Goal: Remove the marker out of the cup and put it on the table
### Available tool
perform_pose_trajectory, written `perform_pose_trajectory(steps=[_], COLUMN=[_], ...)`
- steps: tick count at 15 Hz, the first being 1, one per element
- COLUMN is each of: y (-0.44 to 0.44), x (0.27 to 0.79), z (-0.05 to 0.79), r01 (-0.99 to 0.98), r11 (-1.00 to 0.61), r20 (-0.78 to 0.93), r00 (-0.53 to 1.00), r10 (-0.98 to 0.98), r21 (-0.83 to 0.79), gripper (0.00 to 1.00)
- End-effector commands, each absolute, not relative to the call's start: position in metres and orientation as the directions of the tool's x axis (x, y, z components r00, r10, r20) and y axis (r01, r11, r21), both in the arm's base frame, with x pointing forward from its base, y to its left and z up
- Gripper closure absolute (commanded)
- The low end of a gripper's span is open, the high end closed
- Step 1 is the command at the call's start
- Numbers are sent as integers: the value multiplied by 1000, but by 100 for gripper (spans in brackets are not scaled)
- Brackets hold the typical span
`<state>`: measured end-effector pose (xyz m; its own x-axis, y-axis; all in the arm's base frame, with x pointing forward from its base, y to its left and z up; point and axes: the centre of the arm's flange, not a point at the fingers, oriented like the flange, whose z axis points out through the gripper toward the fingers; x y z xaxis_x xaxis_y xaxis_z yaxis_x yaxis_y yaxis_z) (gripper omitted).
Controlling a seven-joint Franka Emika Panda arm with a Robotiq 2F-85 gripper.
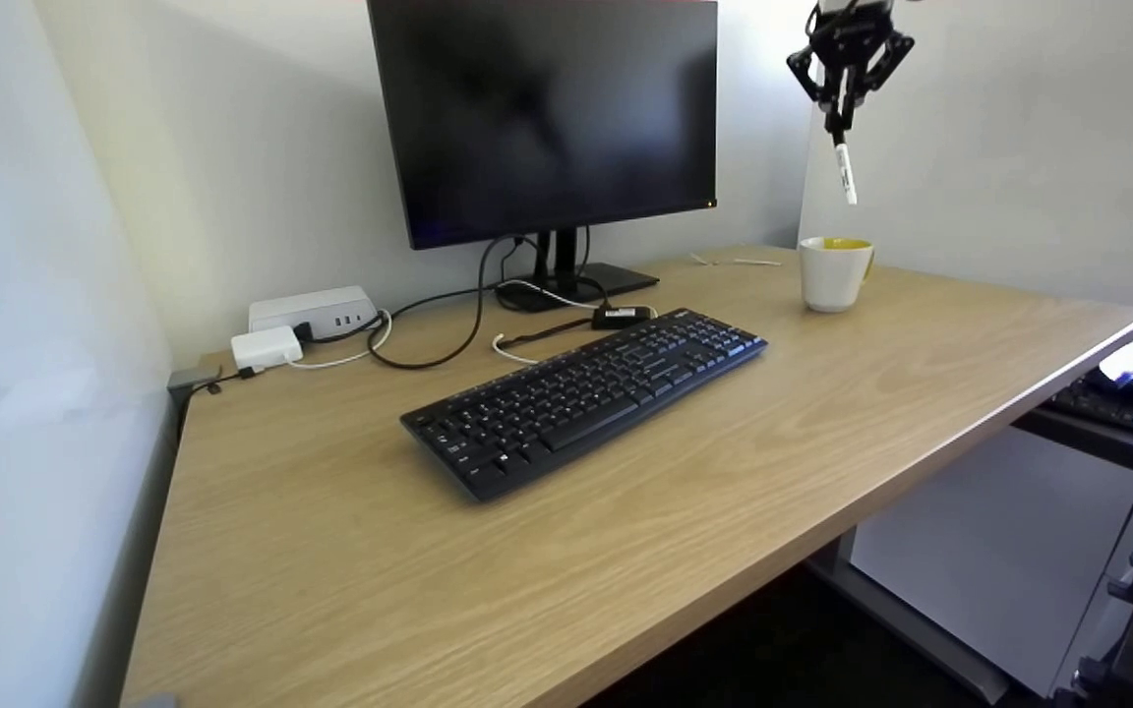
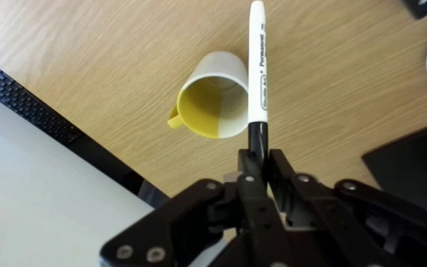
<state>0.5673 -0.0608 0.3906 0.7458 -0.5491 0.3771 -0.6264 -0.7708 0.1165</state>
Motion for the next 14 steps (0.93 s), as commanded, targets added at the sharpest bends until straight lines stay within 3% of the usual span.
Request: perform_pose_trajectory(steps=[1, 11, 14], y=[-52, -23, -26], x=[543, 515, 518], z=[401, 343, 308], r01=[-494, -102, -95], r11=[-866, -994, -992], r20=[255, -165, -186], r00=[850, 980, 977], r10=[-461, -107, -109], r21=[80, 39, 84], gripper=[96, 96, 96])
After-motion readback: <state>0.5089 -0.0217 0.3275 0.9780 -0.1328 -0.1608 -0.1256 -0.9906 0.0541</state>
